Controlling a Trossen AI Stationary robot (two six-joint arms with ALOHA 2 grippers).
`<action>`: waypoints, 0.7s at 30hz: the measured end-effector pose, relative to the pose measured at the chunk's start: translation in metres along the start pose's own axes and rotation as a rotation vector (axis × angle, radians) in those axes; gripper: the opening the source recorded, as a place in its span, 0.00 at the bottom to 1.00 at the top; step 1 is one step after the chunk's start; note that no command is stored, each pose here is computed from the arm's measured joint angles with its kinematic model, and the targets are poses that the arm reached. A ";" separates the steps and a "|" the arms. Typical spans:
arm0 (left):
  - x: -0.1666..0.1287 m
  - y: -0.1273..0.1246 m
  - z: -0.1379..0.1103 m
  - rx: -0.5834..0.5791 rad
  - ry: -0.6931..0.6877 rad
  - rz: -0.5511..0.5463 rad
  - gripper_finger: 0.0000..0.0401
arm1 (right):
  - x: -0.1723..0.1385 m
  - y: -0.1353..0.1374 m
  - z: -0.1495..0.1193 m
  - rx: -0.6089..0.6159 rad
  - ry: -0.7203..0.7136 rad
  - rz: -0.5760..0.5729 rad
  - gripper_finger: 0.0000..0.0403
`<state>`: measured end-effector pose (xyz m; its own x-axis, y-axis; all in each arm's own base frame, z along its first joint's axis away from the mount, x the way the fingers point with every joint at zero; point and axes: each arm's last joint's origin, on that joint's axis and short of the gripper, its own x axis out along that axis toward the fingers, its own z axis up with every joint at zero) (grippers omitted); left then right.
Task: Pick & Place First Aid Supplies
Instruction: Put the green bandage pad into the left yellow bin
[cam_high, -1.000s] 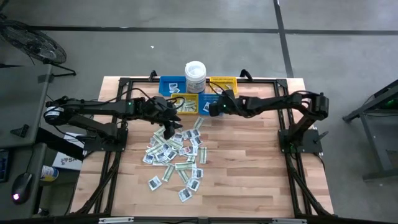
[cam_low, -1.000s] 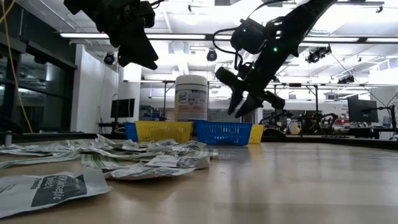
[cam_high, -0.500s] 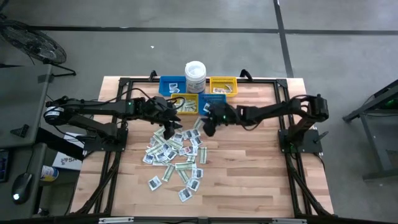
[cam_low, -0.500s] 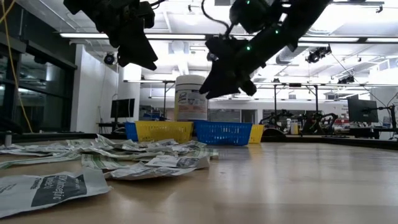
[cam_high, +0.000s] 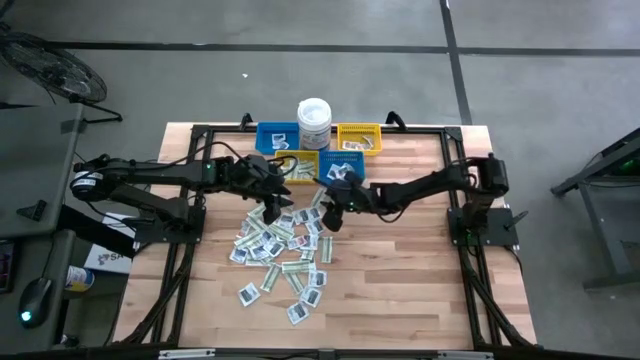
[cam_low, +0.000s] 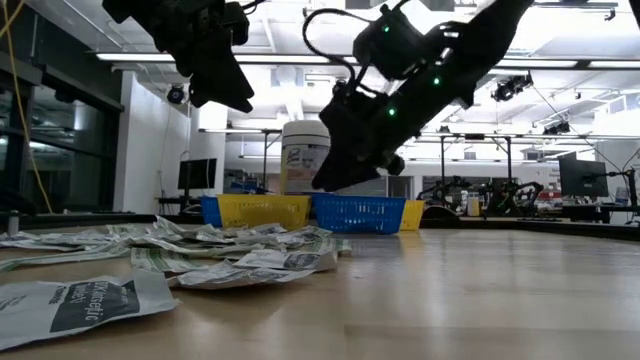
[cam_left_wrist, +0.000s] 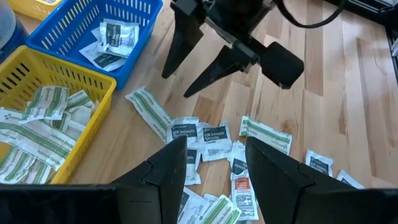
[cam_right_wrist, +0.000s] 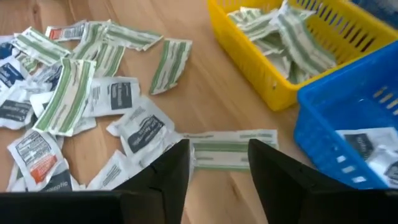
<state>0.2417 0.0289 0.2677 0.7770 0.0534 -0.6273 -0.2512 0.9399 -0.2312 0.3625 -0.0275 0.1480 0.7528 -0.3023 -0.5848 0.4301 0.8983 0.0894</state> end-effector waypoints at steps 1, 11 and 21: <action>0.000 0.000 0.000 0.000 0.003 0.001 0.41 | 0.002 -0.001 -0.001 0.001 0.001 0.004 0.41; 0.000 0.000 0.000 0.000 0.002 0.001 0.41 | 0.018 -0.005 -0.012 0.014 0.015 -0.006 0.53; 0.000 0.000 0.000 0.000 0.001 0.001 0.41 | 0.026 -0.022 -0.010 0.044 0.024 -0.015 0.54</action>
<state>0.2415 0.0289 0.2676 0.7759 0.0540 -0.6285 -0.2521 0.9398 -0.2305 0.3672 -0.0516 0.1229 0.7341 -0.3071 -0.6056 0.4630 0.8788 0.1157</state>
